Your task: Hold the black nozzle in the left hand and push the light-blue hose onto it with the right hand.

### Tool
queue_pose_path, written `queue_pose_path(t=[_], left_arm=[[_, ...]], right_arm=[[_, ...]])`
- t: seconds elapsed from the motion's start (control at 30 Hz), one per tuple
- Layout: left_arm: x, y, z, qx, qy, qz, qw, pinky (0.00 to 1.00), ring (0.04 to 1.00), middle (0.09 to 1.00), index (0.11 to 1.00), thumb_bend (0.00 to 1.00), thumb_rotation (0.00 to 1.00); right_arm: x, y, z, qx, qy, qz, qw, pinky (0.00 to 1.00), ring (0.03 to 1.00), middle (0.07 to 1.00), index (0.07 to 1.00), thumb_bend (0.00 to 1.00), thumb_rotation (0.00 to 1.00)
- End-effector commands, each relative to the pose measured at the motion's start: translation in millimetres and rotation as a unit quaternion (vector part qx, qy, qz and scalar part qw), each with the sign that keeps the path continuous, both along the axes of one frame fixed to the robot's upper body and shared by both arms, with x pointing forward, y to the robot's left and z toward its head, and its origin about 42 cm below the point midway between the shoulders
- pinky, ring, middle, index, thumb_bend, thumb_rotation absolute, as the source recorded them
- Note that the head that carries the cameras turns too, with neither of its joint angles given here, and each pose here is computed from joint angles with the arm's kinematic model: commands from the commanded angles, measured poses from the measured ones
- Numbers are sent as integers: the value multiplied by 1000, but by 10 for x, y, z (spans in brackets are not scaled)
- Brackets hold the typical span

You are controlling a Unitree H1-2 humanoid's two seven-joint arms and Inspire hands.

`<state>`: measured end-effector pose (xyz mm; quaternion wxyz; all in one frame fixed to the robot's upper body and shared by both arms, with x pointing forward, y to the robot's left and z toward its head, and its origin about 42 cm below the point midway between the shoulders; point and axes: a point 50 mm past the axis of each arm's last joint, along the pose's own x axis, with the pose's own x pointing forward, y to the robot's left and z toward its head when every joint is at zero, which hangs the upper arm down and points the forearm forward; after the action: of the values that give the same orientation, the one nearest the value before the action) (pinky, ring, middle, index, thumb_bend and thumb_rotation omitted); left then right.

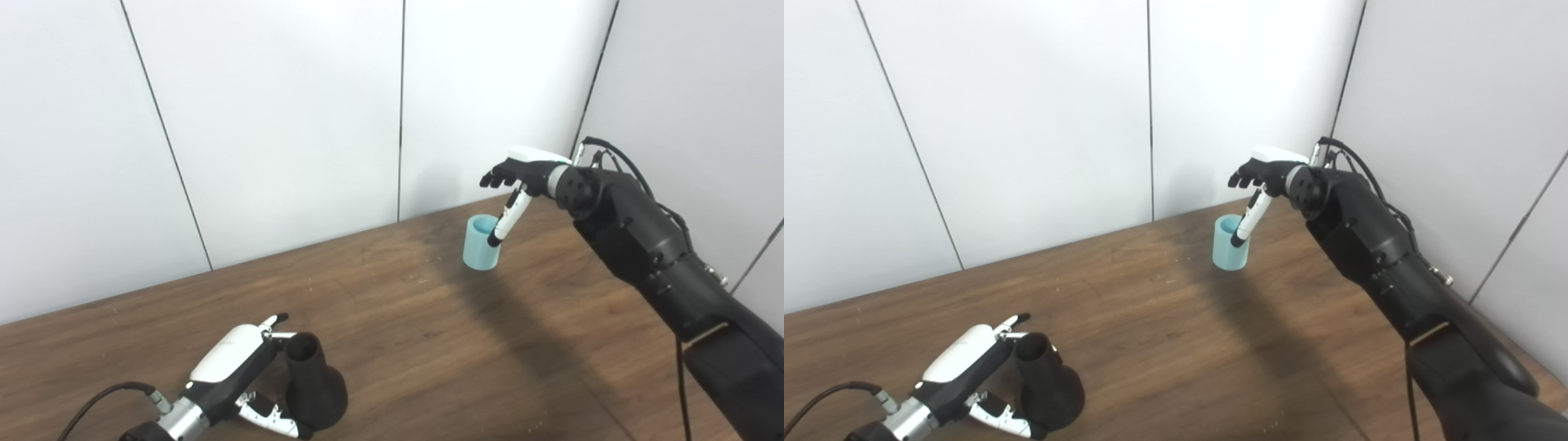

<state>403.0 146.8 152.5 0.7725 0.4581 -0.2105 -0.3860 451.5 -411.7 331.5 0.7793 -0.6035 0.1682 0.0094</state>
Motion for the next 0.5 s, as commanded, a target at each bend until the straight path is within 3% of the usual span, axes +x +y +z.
queue_pose_path(t=[0.0, 0.47], left_arm=[[-312, 487, -727, 159, 106, 16, 981, 1000, 602, 473, 488, 526, 0], [-314, 546, -701, 154, 114, 16, 981, 1000, 600, 473, 488, 526, 0]], right_arm=[[56, -16, 328, -20, -37, -2, 999, 829, 898, 867, 830, 939, 203], [71, -15, 83, -34, -18, -3, 999, 818, 886, 868, 829, 939, 200]])
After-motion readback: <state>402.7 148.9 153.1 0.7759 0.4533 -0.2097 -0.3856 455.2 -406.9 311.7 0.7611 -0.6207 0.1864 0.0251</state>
